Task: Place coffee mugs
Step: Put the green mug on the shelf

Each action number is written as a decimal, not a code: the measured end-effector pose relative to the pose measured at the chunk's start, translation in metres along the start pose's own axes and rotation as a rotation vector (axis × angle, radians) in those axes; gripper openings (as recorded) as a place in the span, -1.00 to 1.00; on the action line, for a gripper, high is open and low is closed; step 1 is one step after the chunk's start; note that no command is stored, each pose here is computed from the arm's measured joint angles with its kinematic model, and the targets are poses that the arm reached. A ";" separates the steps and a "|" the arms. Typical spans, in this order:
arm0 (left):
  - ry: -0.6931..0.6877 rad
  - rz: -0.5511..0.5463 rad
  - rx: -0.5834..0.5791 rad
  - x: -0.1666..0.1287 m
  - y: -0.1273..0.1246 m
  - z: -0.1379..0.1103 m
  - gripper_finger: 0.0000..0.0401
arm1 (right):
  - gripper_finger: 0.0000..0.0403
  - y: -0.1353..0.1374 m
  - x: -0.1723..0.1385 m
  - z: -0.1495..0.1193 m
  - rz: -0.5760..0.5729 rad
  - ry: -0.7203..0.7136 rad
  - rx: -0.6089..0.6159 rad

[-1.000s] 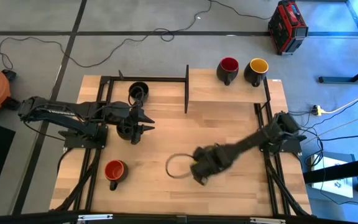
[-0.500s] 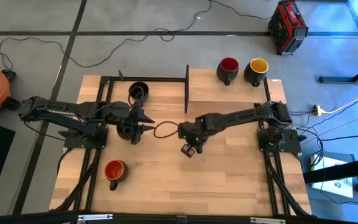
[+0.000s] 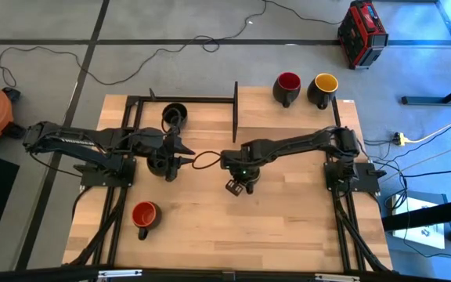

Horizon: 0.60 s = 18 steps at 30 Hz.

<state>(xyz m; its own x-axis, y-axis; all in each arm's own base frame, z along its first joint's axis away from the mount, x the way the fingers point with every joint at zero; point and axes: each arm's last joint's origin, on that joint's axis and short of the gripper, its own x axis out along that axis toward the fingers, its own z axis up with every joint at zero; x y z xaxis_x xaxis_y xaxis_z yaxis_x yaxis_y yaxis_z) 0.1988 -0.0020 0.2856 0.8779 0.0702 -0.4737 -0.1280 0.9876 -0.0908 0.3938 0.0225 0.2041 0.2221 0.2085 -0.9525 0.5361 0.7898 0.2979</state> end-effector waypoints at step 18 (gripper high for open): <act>0.000 0.001 0.004 0.000 0.000 0.000 -0.42 | -0.36 0.012 -0.026 0.005 -0.003 -0.006 0.026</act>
<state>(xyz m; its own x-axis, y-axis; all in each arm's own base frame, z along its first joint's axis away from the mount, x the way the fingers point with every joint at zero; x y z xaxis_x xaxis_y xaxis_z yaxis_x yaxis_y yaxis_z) 0.1988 -0.0019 0.2856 0.8780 0.0709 -0.4734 -0.1267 0.9881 -0.0869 0.3988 0.0235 0.2327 0.2257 0.2028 -0.9529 0.5578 0.7750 0.2971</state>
